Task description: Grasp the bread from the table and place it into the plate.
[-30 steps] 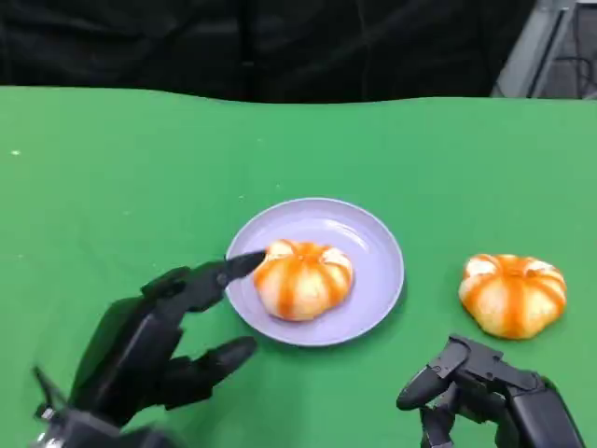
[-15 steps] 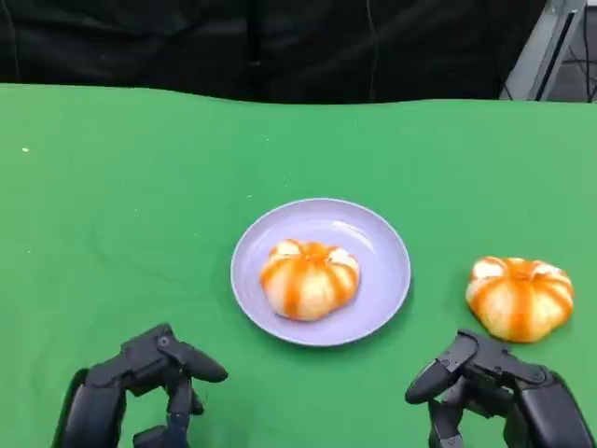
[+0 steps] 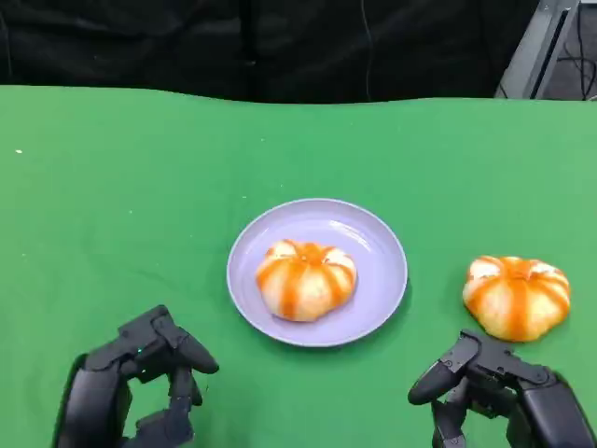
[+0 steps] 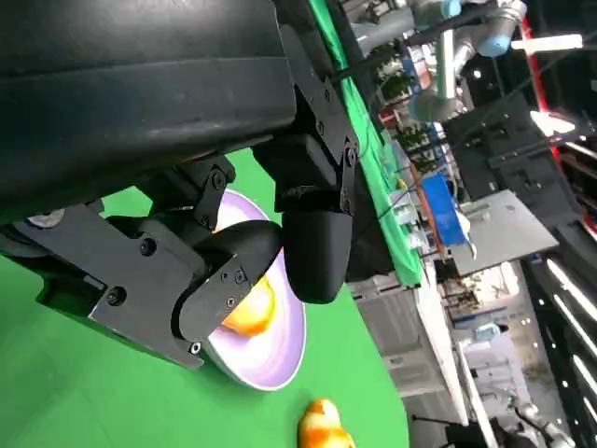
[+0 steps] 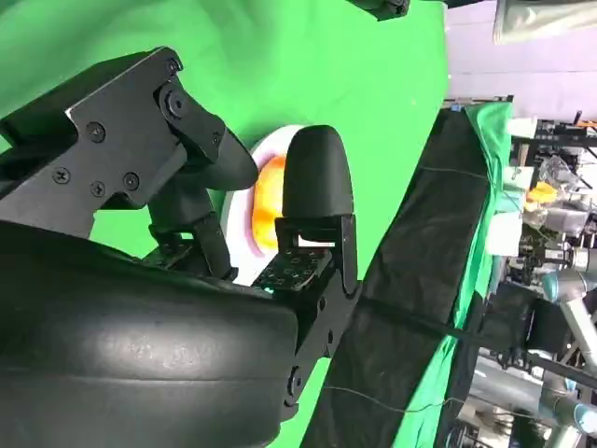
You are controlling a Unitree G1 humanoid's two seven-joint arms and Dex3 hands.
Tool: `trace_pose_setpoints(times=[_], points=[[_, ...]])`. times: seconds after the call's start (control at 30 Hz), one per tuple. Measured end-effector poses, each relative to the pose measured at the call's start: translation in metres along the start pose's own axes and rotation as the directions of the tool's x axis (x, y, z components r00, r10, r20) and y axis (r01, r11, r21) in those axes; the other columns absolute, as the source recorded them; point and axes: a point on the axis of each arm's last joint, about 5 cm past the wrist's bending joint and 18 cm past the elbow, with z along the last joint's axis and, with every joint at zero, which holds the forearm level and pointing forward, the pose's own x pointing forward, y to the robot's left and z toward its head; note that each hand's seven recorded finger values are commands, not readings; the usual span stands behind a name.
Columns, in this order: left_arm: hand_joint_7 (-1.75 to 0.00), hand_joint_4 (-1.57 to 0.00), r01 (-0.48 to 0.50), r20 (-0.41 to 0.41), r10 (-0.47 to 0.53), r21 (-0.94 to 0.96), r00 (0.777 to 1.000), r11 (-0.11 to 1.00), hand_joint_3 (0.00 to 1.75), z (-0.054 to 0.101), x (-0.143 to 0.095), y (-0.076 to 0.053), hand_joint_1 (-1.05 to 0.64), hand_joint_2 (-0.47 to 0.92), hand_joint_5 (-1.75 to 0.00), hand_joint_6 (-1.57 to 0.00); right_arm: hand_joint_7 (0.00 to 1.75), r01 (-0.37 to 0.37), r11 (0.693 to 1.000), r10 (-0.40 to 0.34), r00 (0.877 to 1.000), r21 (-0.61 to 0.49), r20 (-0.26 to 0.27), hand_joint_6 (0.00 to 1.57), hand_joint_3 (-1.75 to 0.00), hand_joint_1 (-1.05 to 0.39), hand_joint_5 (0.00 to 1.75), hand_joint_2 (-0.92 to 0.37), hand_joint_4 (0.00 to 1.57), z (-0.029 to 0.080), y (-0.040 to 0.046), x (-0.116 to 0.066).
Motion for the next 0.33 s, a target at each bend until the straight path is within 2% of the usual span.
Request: trace_pose_setpoints(times=[0.33], points=[[-1.5, -0.81, 0.001, -0.001, -0.001, -0.018, 1.0, 1.0, 1.25, -0.0001, 0.0012, -0.0013, -0.15, 0.47, -1.71, -0.79, 1.36, -0.002, 1.0, 0.002, 1.0, -0.004, -0.003, 0.72, -1.24, 0.03, 1.67, -0.46, 0.69, -0.0006, -0.0015, -0.001]])
